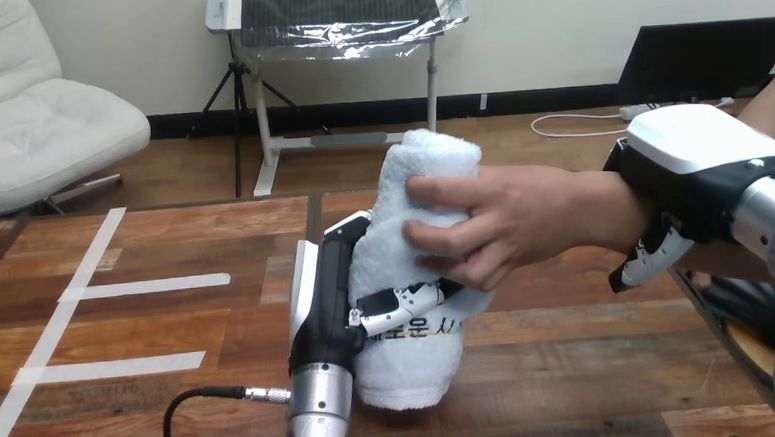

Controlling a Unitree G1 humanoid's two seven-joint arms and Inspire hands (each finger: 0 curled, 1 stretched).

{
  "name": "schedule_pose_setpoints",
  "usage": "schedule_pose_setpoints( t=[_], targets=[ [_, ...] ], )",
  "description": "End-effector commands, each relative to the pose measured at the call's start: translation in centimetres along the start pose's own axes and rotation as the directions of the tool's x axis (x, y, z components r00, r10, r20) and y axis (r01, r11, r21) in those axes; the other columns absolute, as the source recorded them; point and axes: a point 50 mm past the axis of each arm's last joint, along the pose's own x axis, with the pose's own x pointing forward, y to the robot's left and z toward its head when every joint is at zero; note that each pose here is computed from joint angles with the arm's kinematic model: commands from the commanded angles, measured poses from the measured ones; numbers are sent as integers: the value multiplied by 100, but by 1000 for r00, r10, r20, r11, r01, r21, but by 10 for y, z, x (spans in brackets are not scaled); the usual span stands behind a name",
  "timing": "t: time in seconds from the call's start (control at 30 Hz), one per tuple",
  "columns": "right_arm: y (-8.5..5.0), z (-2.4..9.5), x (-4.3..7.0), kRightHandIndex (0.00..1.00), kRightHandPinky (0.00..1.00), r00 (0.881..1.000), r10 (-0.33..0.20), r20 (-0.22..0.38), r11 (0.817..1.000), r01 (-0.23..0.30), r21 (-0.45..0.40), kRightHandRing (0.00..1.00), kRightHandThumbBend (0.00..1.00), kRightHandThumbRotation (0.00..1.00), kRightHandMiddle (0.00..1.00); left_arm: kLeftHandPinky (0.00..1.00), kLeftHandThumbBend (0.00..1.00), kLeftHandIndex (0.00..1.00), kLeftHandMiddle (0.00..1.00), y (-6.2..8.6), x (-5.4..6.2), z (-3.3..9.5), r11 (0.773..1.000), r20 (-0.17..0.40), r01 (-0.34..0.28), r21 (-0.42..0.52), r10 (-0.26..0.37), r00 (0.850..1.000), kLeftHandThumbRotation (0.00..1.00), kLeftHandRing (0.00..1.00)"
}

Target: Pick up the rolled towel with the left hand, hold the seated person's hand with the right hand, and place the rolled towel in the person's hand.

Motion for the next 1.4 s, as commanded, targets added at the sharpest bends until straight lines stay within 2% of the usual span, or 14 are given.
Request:
schedule_pose_setpoints(
  t=[0.0,0.4,0.53,0.57,0.63,0.7,0.73,0.83,0.87,0.9,1.0,1.1,1.17,1.37],
  targets=[
    [-21,-4,-2,36,15,994,-107,-15,994,107,2,22,76,0,30,31,59,50,43,-18,21,31,998,142,50,-38,-44,989,8,37],
    [-20,-4,-2,36,15,993,-117,-17,993,117,-9,21,76,0,30,33,59,51,45,-20,21,33,997,145,67,-39,-61,987,6,38],
    [-21,-4,-2,40,15,996,-85,-39,996,84,-16,23,76,0,33,34,60,54,48,-20,21,32,996,139,90,-27,-86,987,6,41],
    [-21,-4,-3,46,23,996,-83,-43,996,82,-32,33,78,0,41,36,61,59,51,-20,21,32,994,136,101,-28,-97,986,8,43],
    [-22,-3,-2,50,28,996,-79,-47,995,76,-56,39,79,0,47,37,61,62,53,-20,21,32,992,133,122,-10,-120,984,9,45],
    [-22,-3,-2,55,35,996,-76,-47,995,73,-66,47,80,0,54,43,64,68,58,-20,20,32,991,134,135,16,-136,982,14,51],
    [-21,-3,-2,57,37,996,-74,-49,995,71,-68,49,81,0,57,45,65,70,60,-20,20,31,984,139,168,50,-174,975,16,54],
    [-21,-4,-1,66,47,996,-72,-48,995,68,-70,59,82,0,66,62,68,83,72,-19,21,30,967,132,223,124,-239,962,27,68],
    [-21,-4,-1,72,54,996,-72,-45,995,68,-71,66,84,0,73,72,74,89,81,-19,21,29,962,125,229,146,-248,961,34,77],
    [-21,-4,-1,74,57,996,-71,-44,995,68,-71,69,84,1,75,76,76,91,84,-19,21,29,959,120,234,162,-254,960,37,80],
    [-20,-5,-1,79,65,997,-62,-48,996,58,-67,77,85,2,82,87,83,96,92,-18,21,29,946,125,267,185,-292,948,43,89],
    [-20,-5,0,84,72,997,-59,-51,995,55,-84,83,86,4,87,93,90,98,96,-18,21,28,936,84,286,205,-308,948,49,95],
    [-19,-5,0,87,78,997,-53,-53,995,49,-85,88,86,7,92,97,95,99,98,-18,21,28,924,86,303,234,-330,940,53,97],
    [-18,-5,1,91,86,997,-51,-49,996,47,-82,95,86,9,97,99,99,100,99,-16,21,26,905,57,329,269,-356,933,59,99]
  ],
)
